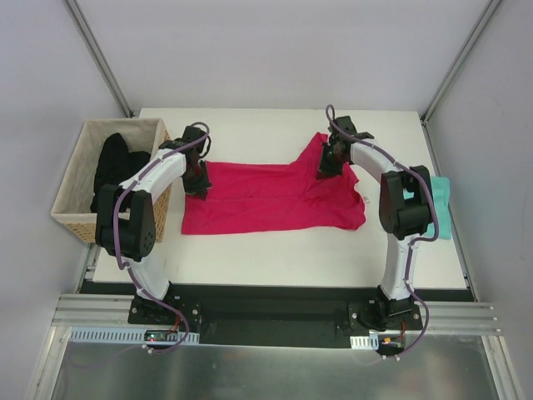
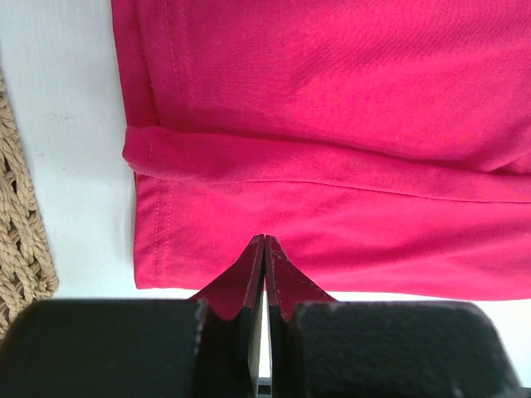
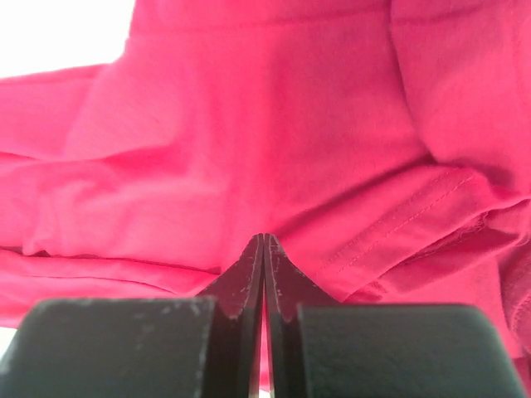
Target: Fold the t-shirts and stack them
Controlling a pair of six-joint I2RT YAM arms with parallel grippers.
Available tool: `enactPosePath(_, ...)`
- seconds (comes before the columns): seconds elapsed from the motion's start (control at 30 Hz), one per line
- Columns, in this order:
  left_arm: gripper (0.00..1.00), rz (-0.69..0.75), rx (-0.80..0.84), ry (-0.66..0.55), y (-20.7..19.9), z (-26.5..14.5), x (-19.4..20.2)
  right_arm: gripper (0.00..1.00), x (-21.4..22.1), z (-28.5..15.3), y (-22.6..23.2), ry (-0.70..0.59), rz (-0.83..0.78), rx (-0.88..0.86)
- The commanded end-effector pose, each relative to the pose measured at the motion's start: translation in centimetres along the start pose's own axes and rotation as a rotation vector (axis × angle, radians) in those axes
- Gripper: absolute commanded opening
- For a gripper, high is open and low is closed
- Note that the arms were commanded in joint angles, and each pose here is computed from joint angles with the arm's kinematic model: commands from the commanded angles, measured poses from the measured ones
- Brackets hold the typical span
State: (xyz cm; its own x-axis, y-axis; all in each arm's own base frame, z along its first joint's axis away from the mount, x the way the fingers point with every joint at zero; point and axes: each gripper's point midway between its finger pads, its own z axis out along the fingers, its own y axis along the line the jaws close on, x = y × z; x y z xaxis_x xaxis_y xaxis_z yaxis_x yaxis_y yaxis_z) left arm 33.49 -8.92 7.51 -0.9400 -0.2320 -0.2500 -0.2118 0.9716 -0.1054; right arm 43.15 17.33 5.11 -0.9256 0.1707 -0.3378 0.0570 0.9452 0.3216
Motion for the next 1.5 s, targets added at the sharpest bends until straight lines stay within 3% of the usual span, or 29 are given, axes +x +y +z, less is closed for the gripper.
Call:
enactPosePath(0.0, 0.0, -0.001, -0.027, -0.012, 0.3, -0.4, -0.5, 0.01, -1.0, -0.9, 0.4, 0.004, -0.024, -0.006)
enactPosePath(0.23, 0.0, 0.0, -0.016, -0.005, 0.0, -0.2, -0.7, 0.01, -1.2, -3.0, -0.2, -0.048, -0.05, 0.034)
enactPosePath(0.37, 0.0, 0.003, -0.004, 0.002, -0.4, 0.0, -0.8, 0.29, -0.6, -4.3, -1.5, -0.073, -0.052, 0.087)
enactPosePath(0.47, 0.0, 0.005, 0.0, -0.003, -0.5, -0.1, -1.1, 0.41, 0.0, -4.9, -1.9, -0.103, -0.033, 0.09)
enactPosePath(0.67, 0.0, 0.008, 0.003, -0.008, -0.6, -0.3, -1.1, 0.4, 1.9, -5.3, -1.9, -0.103, -0.018, 0.097)
enactPosePath(1.0, 0.0, 0.005, -0.012, -0.006, -0.1, -0.3, -0.8, 0.25, 4.1, -4.0, -0.4, -0.06, -0.041, 0.085)
enactPosePath(1.47, 0.0, 0.008, -0.011, -0.006, -0.3, -0.1, -1.1, 0.33, 6.5, -3.6, -1.0, -0.05, -0.015, 0.091)
